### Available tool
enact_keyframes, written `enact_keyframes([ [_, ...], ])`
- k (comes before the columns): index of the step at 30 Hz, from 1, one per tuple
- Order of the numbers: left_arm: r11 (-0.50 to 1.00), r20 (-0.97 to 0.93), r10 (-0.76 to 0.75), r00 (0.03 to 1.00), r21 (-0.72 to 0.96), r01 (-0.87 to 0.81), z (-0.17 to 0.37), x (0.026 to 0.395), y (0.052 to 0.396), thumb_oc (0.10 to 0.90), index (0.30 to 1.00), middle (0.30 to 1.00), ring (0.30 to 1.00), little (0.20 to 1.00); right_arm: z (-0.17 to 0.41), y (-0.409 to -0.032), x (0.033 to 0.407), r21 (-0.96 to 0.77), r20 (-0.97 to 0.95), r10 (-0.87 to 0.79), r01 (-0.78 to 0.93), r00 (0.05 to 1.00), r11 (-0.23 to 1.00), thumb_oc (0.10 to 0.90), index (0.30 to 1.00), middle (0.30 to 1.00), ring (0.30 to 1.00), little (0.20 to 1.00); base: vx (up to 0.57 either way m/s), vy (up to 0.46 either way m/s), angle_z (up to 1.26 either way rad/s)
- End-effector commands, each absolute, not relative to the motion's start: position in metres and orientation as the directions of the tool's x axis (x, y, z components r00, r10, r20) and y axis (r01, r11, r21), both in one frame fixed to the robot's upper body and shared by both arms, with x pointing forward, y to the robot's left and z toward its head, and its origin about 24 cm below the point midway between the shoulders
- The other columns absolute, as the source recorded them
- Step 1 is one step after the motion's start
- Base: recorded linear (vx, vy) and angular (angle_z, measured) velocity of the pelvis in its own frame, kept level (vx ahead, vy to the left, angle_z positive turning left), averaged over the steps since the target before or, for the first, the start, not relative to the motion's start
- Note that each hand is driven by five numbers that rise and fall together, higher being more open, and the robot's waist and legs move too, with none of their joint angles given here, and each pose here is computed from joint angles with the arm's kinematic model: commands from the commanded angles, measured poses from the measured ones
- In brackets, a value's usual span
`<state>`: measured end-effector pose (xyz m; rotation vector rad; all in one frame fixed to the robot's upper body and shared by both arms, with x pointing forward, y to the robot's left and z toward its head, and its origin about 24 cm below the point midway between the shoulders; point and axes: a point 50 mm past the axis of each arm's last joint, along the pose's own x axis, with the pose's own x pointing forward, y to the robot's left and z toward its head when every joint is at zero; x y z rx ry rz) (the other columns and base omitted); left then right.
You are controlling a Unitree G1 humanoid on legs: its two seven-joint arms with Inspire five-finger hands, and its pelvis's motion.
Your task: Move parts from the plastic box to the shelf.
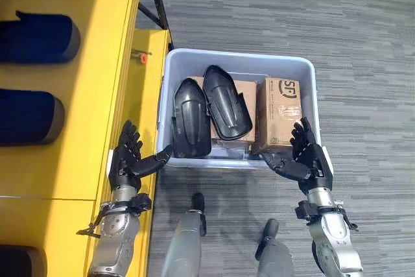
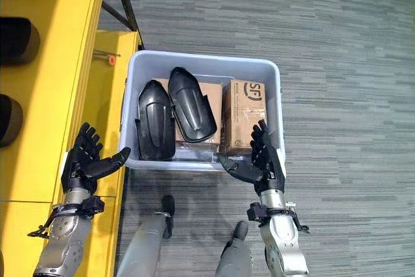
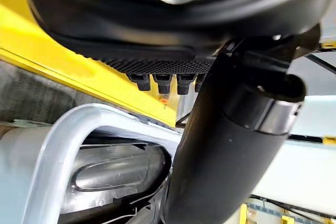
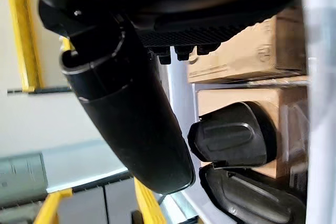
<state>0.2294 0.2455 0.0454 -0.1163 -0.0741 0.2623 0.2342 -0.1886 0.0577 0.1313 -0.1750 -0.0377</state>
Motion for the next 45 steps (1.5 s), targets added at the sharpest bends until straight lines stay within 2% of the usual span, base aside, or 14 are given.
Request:
enact_keyframes([
  [1, 0.968, 0.261, 0.234, 0.937, -0.152, -0.199, 0.083, 0.224, 0.239, 0.9, 1.0, 1.0, 1.0, 1.0, 0.116, -0.213, 0.232, -0.087, 0.44, -0.036, 0.082, 0.897, 0.993, 0.9, 1.0, 1.0, 1.0, 1.0, 0.06, -0.043, 0.38],
  [5, 0.975, 0.278, 0.215, 0.936, -0.12, -0.188, 0.088, 0.224, 0.242, 0.9, 1.0, 1.0, 1.0, 1.0, 0.14, -0.236, 0.255, -0.353, 0.499, -0.036, 0.241, 0.866, 0.904, 0.9, 1.0, 1.0, 1.0, 1.0, 0.02, -0.06, 0.32],
  [6, 0.98, 0.301, 0.193, 0.934, -0.101, -0.17, 0.094, 0.226, 0.242, 0.9, 1.0, 1.0, 1.0, 1.0, 0.158, -0.24, 0.272, -0.507, 0.517, 0.023, 0.284, 0.856, 0.814, 0.9, 1.0, 1.0, 1.0, 1.0, -0.02, -0.097, 0.13],
  [7, 0.982, 0.304, 0.184, 0.935, -0.095, -0.163, 0.095, 0.226, 0.241, 0.9, 1.0, 1.0, 1.0, 1.0, 0.165, -0.24, 0.277, -0.552, 0.521, 0.054, 0.288, 0.852, 0.783, 0.9, 1.0, 1.0, 1.0, 1.0, -0.04, -0.097, 0.31],
  [10, 0.989, 0.309, 0.145, 0.94, -0.081, -0.126, 0.098, 0.228, 0.237, 0.9, 1.0, 1.0, 1.0, 1.0, 0.203, -0.227, 0.309, -0.792, 0.482, 0.25, 0.295, 0.84, 0.535, 0.9, 1.0, 1.0, 1.0, 1.0, -0.05, -0.043, 0.36],
  [13, 0.992, 0.303, 0.124, 0.945, -0.075, -0.106, 0.098, 0.23, 0.233, 0.9, 1.0, 1.0, 1.0, 1.0, 0.219, -0.214, 0.323, -0.882, 0.423, 0.346, 0.294, 0.837, 0.367, 0.9, 1.0, 1.0, 1.0, 1.0, -0.05, -0.014, 0.03],
  [18, 0.993, 0.3, 0.11, 0.948, -0.074, -0.092, 0.097, 0.234, 0.228, 0.9, 1.0, 1.0, 1.0, 1.0, 0.225, -0.195, 0.335, -0.92, 0.372, 0.409, 0.272, 0.833, 0.284, 0.9, 1.0, 1.0, 1.0, 1.0, -0.01, -0.001, 0.0],
  [27, 0.989, 0.315, 0.13, 0.94, -0.11, -0.1, 0.101, 0.243, 0.221, 0.9, 1.0, 1.0, 1.0, 1.0, 0.221, -0.17, 0.361, -0.925, 0.341, 0.389, 0.232, 0.856, 0.3, 0.9, 1.0, 1.0, 1.0, 1.0, -0.03, 0.018, -0.04],
  [30, 0.988, 0.319, 0.132, 0.939, -0.117, -0.099, 0.102, 0.245, 0.219, 0.9, 1.0, 1.0, 1.0, 1.0, 0.219, -0.167, 0.366, -0.915, 0.348, 0.365, 0.228, 0.863, 0.333, 0.9, 1.0, 1.0, 1.0, 1.0, -0.01, 0.019, -0.09],
  [31, 0.987, 0.322, 0.14, 0.936, -0.123, -0.105, 0.102, 0.245, 0.218, 0.9, 1.0, 1.0, 1.0, 1.0, 0.216, -0.163, 0.369, -0.89, 0.362, 0.342, 0.212, 0.867, 0.403, 0.9, 1.0, 1.0, 1.0, 1.0, -0.02, 0.019, -0.12],
  [32, 0.986, 0.325, 0.143, 0.935, -0.126, -0.107, 0.103, 0.246, 0.218, 0.9, 1.0, 1.0, 1.0, 1.0, 0.215, -0.161, 0.371, -0.886, 0.361, 0.339, 0.207, 0.869, 0.415, 0.9, 1.0, 1.0, 1.0, 1.0, -0.02, 0.016, -0.09],
  [45, 0.985, 0.338, 0.129, 0.932, -0.156, -0.08, 0.106, 0.25, 0.209, 0.9, 1.0, 1.0, 1.0, 1.0, 0.23, -0.159, 0.384, -0.868, 0.411, 0.272, 0.283, 0.87, 0.407, 0.9, 1.0, 1.0, 1.0, 1.0, 0.0, 0.001, 0.0],
])
